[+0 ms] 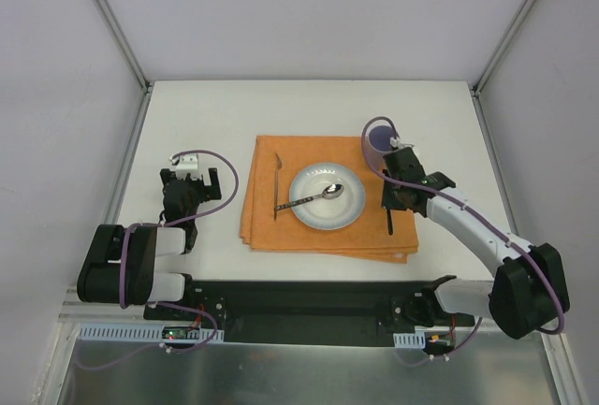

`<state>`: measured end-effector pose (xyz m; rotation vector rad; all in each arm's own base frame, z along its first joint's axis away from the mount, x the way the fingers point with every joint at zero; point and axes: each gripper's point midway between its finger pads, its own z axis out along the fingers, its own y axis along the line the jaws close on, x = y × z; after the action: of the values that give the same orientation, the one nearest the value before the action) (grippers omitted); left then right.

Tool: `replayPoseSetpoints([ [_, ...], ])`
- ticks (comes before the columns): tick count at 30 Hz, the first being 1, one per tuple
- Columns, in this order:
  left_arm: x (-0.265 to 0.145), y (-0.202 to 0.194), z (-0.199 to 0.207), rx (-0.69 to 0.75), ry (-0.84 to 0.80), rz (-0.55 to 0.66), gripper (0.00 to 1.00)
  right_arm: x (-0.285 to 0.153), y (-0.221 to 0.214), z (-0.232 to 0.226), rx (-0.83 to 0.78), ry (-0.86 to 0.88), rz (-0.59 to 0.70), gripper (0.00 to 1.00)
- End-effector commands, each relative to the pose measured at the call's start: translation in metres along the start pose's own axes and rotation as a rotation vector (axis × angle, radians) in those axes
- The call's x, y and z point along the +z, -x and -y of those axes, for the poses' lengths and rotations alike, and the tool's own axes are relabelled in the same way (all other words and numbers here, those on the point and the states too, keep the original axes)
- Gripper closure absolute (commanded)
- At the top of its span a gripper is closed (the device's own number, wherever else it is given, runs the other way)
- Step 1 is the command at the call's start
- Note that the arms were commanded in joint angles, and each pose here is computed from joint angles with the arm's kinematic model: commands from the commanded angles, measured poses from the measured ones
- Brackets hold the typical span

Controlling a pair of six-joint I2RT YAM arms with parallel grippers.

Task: Set the dinner table for one person
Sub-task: Place the knife on the napkin.

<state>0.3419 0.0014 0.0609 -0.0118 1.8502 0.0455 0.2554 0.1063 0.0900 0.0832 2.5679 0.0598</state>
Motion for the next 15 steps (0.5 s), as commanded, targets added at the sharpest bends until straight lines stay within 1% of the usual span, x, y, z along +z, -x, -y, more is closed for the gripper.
replayPoseSetpoints([
  [1, 0.003, 0.023, 0.003, -0.021, -0.017, 0.076, 0.01, 0.001, 0.029, -0.021, -0.019, 0.074, 0.051, 0.99],
  [6, 0.003, 0.023, 0.003, -0.021, -0.016, 0.078, 0.01, 0.005, 0.040, -0.038, -0.022, 0.122, 0.040, 0.99],
  [15, 0.003, 0.023, 0.003, -0.021, -0.017, 0.076, 0.01, 0.023, 0.042, -0.044, -0.070, 0.114, -0.010, 0.99],
])
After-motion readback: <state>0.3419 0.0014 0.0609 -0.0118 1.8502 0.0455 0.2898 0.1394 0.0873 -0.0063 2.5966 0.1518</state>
